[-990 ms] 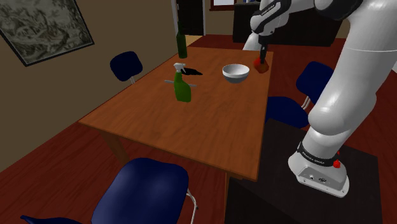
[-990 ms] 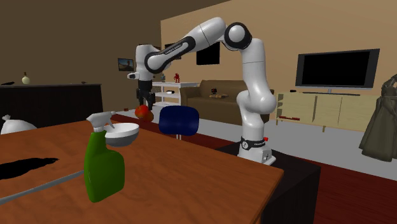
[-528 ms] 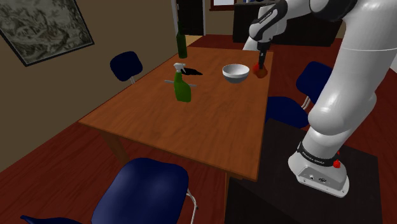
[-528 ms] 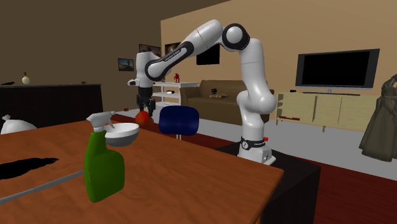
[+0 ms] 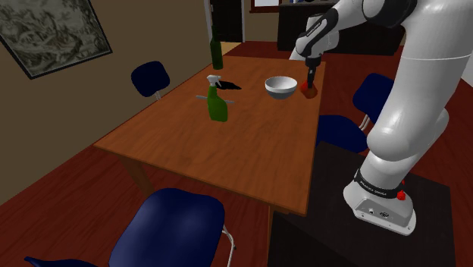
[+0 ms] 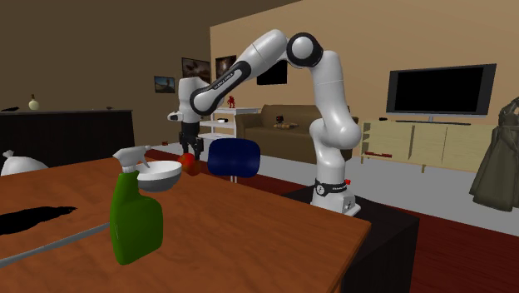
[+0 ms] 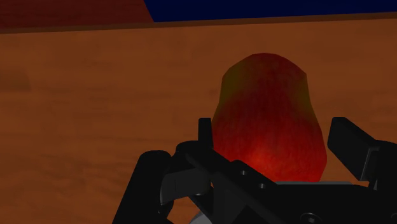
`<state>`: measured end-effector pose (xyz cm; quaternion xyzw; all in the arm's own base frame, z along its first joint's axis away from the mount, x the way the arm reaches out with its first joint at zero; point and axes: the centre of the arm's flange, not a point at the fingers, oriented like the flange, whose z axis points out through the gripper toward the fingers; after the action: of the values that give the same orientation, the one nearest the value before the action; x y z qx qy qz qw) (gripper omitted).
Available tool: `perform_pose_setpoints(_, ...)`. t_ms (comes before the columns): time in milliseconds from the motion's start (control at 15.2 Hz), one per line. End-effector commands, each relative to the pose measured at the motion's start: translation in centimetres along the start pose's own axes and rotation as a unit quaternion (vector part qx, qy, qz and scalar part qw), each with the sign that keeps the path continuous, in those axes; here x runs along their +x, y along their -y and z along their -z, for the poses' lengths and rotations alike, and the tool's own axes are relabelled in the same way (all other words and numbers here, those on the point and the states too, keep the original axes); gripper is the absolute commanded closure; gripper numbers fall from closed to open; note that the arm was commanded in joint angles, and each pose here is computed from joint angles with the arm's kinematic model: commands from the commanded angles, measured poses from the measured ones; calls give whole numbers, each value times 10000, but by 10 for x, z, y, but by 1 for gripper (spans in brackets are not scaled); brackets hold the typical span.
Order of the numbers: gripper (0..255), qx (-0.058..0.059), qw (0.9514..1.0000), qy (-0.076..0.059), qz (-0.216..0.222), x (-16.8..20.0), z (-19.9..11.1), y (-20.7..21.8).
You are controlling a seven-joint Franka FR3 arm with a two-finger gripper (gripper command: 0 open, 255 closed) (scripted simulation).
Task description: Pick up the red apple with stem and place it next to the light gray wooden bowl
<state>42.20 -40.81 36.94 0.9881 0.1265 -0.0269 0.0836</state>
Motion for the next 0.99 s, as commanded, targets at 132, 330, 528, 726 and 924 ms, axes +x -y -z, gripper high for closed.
perform_pose_setpoints(132,255,-2,10000,-2,0,0,0,0)
perform_pose_setpoints(330,0,-2,10000,-2,0,0,0,0)
perform_pose_setpoints(528,0,-2,10000,-2,0,0,0,0)
perform_pose_setpoints(726,0,-2,10000,-2,0,0,13,0)
perform_pose_setpoints(924,0,-2,10000,-2,0,0,50,0)
